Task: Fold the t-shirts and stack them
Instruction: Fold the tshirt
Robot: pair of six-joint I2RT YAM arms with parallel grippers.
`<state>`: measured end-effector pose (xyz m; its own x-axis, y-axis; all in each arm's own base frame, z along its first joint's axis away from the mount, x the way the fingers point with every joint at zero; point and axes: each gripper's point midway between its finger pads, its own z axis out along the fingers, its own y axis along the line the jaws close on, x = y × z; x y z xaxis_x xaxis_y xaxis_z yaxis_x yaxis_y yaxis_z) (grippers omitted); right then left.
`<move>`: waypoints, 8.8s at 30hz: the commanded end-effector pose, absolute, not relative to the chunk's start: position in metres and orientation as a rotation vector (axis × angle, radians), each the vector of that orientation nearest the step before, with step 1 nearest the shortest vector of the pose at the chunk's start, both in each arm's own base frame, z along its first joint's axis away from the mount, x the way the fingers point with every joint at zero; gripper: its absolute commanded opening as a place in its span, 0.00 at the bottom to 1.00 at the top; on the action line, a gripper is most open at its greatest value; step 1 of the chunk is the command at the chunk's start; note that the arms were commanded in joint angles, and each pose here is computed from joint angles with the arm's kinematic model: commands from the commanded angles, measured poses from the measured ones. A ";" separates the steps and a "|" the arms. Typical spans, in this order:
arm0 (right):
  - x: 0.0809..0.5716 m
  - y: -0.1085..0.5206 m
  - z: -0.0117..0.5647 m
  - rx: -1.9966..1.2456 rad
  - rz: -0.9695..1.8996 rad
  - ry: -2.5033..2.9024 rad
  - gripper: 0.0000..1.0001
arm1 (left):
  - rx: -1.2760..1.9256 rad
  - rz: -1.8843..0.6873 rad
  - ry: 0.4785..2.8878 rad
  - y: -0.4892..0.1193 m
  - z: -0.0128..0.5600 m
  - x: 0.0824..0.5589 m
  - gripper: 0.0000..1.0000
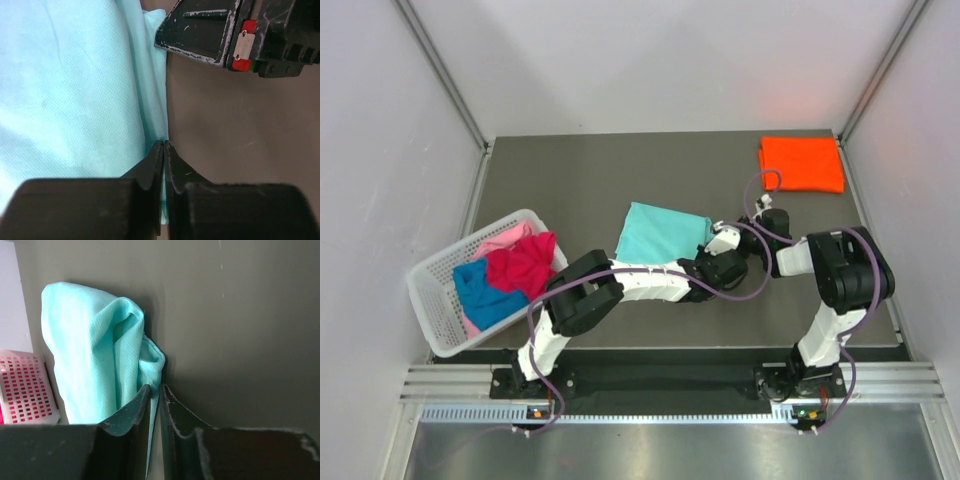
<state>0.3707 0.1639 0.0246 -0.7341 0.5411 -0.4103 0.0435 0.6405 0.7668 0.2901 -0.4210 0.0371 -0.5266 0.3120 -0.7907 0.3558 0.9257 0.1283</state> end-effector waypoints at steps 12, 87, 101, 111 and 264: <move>0.388 0.163 0.026 0.456 1.031 2.183 0.00 | 0.492 -0.119 2.150 -0.428 0.044 0.287 0.00; 0.388 0.164 0.008 0.512 1.025 2.192 0.00 | 0.414 0.081 2.179 -0.420 0.047 0.308 0.29; 0.388 0.164 0.008 0.508 1.022 2.191 0.00 | 0.409 0.096 2.212 -0.414 0.029 0.310 0.24; 0.388 0.164 0.008 0.509 1.019 2.189 0.00 | 0.438 0.081 2.236 -0.412 0.019 0.307 0.00; 0.322 0.191 0.116 0.127 0.747 2.254 0.50 | 0.005 -0.399 2.503 -0.215 0.123 0.378 0.37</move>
